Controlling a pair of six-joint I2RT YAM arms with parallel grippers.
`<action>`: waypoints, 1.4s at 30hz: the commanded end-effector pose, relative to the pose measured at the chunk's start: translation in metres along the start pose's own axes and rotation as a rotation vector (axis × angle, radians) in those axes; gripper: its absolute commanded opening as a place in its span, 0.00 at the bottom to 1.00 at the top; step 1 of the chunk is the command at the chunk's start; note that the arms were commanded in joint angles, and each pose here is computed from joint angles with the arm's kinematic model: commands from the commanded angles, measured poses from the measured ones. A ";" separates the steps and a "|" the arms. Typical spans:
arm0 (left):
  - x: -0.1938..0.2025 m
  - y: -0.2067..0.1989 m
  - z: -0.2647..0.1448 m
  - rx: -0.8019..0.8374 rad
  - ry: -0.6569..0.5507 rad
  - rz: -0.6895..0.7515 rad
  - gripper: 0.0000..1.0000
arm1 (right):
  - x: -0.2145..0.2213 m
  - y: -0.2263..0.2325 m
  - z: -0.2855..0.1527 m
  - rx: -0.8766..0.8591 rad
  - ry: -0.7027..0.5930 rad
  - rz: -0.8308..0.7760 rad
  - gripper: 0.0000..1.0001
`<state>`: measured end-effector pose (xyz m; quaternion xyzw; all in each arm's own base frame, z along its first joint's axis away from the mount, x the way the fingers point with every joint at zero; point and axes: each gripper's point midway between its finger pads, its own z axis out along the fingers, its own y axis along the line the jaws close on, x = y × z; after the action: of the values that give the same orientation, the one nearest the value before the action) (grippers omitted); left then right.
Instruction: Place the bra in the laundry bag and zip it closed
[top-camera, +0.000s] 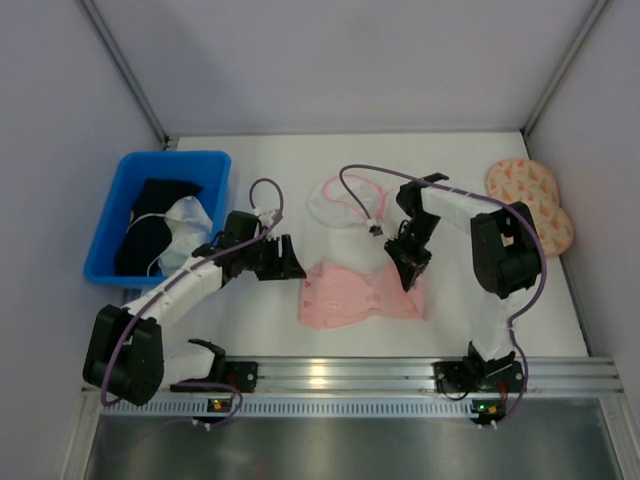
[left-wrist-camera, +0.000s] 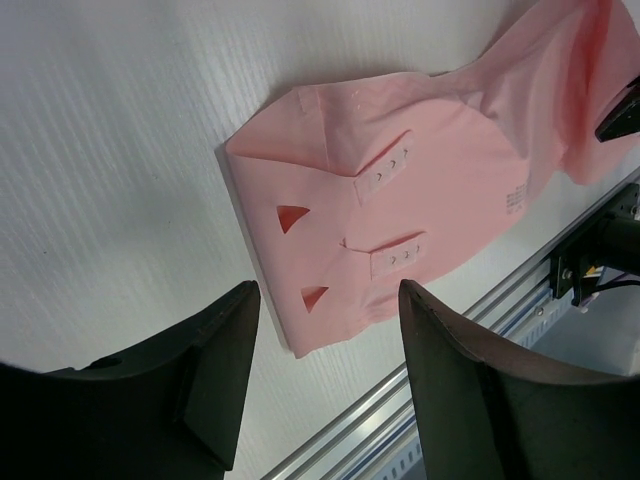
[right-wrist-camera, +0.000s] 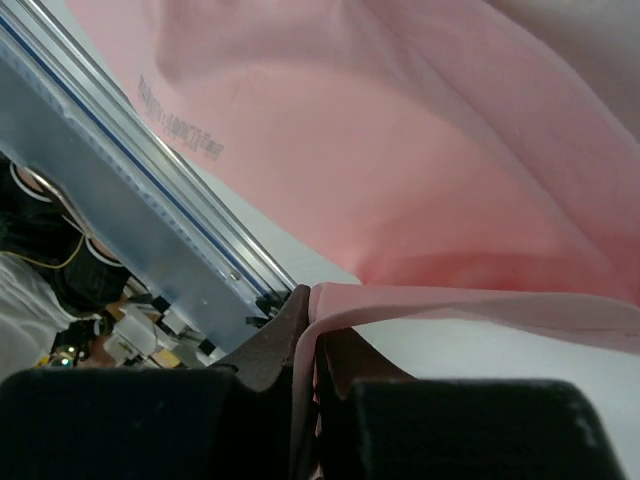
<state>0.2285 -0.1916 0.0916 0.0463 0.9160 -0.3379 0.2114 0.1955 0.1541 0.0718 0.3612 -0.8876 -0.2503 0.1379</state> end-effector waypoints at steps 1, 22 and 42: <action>-0.009 0.001 0.001 -0.013 -0.020 0.006 0.63 | -0.010 0.016 0.004 -0.075 0.008 0.018 0.07; -0.018 -0.013 -0.008 0.035 -0.049 0.074 0.65 | -0.032 0.067 -0.006 -0.290 -0.052 -0.027 0.64; 0.016 -0.017 0.007 0.123 0.299 1.115 0.49 | -0.022 -0.011 -0.083 -0.029 -0.383 0.163 0.58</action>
<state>0.2219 -0.2179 0.1093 0.4750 0.8026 -0.2574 0.2529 0.2659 0.1570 0.1395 0.2506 -0.8938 -0.3717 -0.0132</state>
